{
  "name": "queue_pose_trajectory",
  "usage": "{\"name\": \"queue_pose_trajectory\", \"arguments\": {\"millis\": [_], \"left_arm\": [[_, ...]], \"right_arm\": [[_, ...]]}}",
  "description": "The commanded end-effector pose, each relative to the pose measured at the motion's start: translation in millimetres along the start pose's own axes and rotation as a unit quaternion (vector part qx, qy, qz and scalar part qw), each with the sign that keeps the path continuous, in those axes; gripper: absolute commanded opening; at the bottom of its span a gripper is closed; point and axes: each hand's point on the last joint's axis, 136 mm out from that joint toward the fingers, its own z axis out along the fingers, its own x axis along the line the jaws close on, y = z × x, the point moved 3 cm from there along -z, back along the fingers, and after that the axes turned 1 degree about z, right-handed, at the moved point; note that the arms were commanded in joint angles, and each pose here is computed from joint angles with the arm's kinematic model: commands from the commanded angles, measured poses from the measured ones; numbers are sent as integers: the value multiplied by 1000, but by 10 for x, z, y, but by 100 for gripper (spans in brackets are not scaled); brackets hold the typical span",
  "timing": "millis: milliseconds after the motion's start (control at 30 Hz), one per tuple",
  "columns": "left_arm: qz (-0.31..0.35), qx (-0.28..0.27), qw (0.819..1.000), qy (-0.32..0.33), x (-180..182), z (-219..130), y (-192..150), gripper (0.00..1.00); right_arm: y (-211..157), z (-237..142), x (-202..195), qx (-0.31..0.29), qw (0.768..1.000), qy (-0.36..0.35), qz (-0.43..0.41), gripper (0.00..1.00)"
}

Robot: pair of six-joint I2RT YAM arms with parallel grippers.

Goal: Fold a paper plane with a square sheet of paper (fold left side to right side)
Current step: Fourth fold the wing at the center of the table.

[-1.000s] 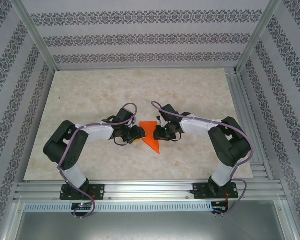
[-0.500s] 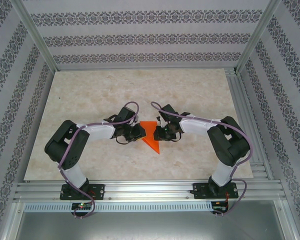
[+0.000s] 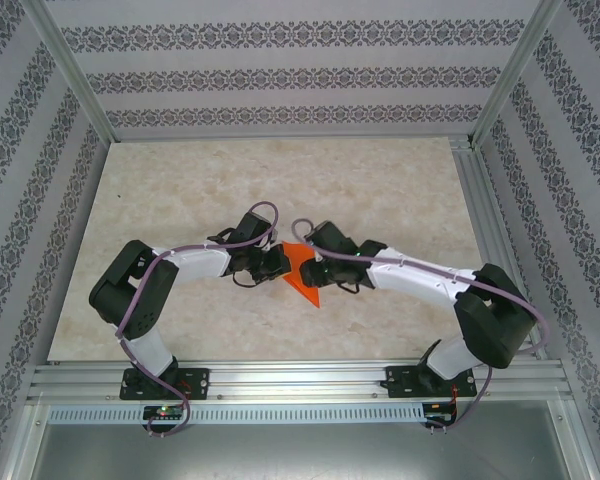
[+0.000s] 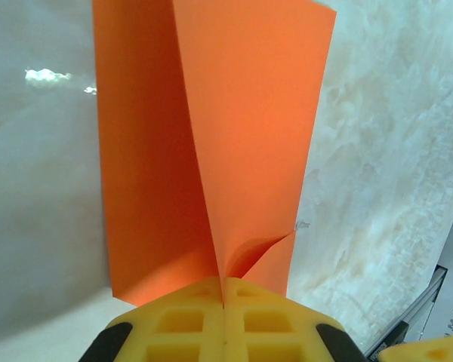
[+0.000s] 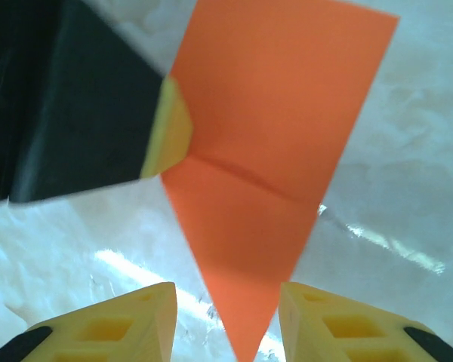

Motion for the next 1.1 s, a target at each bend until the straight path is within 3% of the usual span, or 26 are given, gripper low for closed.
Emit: {"name": "queue_pose_trajectory", "arguments": {"millis": [0, 500, 1067], "left_arm": [[7, -2, 1000, -14, -177, -89, 7, 5], [8, -2, 1000, -6, -173, -109, 0, 4], [9, 0, 1000, -5, -230, -108, 36, 3]], "right_arm": [[-50, 70, -60, -23, 995, -83, -45, 41], [-156, 386, 140, 10, 982, -139, -124, 38], [-150, 89, 187, -86, 983, -75, -143, 43]]}}
